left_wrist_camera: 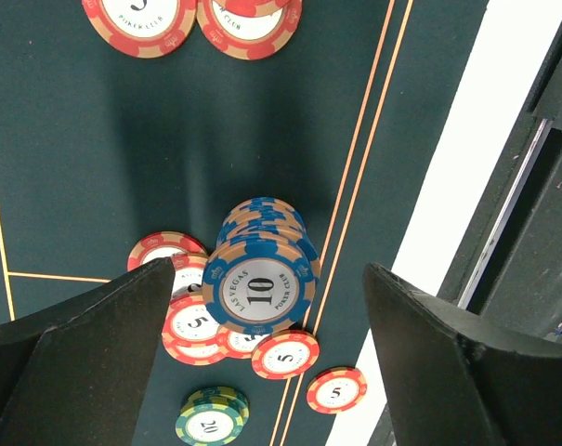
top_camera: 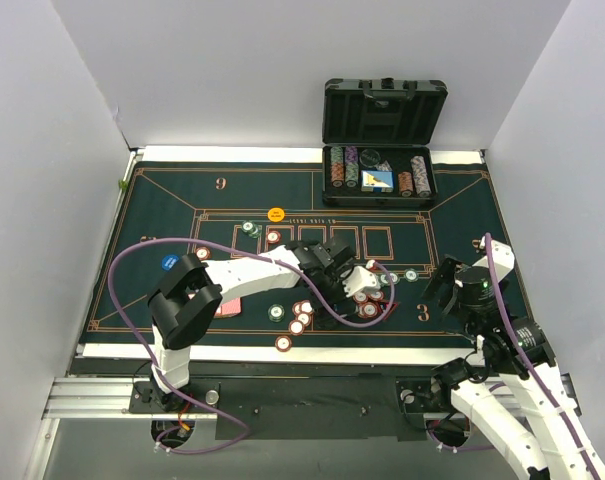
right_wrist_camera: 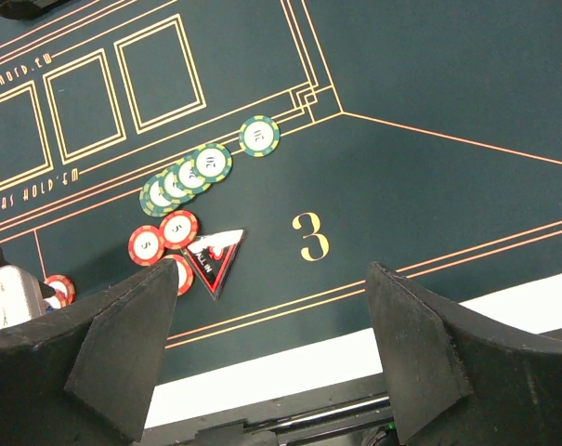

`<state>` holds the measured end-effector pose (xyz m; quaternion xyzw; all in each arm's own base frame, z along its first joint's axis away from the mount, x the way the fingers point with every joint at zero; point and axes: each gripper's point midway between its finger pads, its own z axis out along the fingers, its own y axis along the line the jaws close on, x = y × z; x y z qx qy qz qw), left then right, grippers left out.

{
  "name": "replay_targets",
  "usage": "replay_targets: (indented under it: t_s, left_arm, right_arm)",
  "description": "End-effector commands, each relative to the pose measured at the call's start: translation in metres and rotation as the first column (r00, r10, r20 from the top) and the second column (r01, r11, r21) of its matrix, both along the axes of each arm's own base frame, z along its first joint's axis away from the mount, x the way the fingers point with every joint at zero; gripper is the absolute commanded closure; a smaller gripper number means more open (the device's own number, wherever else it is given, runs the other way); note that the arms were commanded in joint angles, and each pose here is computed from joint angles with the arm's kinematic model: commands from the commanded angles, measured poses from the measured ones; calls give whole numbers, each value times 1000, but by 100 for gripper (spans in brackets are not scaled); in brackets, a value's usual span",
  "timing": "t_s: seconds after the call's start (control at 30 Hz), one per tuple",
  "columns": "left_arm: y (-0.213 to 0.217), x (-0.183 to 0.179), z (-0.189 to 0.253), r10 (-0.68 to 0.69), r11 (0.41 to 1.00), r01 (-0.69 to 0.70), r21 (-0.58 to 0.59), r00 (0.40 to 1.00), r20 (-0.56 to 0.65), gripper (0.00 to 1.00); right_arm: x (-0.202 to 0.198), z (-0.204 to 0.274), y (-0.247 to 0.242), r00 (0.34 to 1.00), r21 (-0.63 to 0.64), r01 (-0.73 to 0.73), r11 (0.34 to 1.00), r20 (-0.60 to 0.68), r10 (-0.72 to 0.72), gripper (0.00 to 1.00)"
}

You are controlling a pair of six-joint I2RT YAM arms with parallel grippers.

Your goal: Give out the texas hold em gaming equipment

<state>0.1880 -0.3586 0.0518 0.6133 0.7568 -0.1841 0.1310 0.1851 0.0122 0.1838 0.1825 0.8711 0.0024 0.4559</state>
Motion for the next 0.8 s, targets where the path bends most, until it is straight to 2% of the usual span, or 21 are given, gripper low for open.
replay_targets:
  t_s: [0.0,0.77]
  left_arm:
    - [-17,5,12,-18,998,20,-58,999,32,10]
    - [-11,2,6,-48,998,49,-38,998,27,51]
  right_arm:
    - [-2,7,-7,1000,-21,26,999,9,-26,23]
    - [-2,5,-11,999,-32,45,998,9,-45,23]
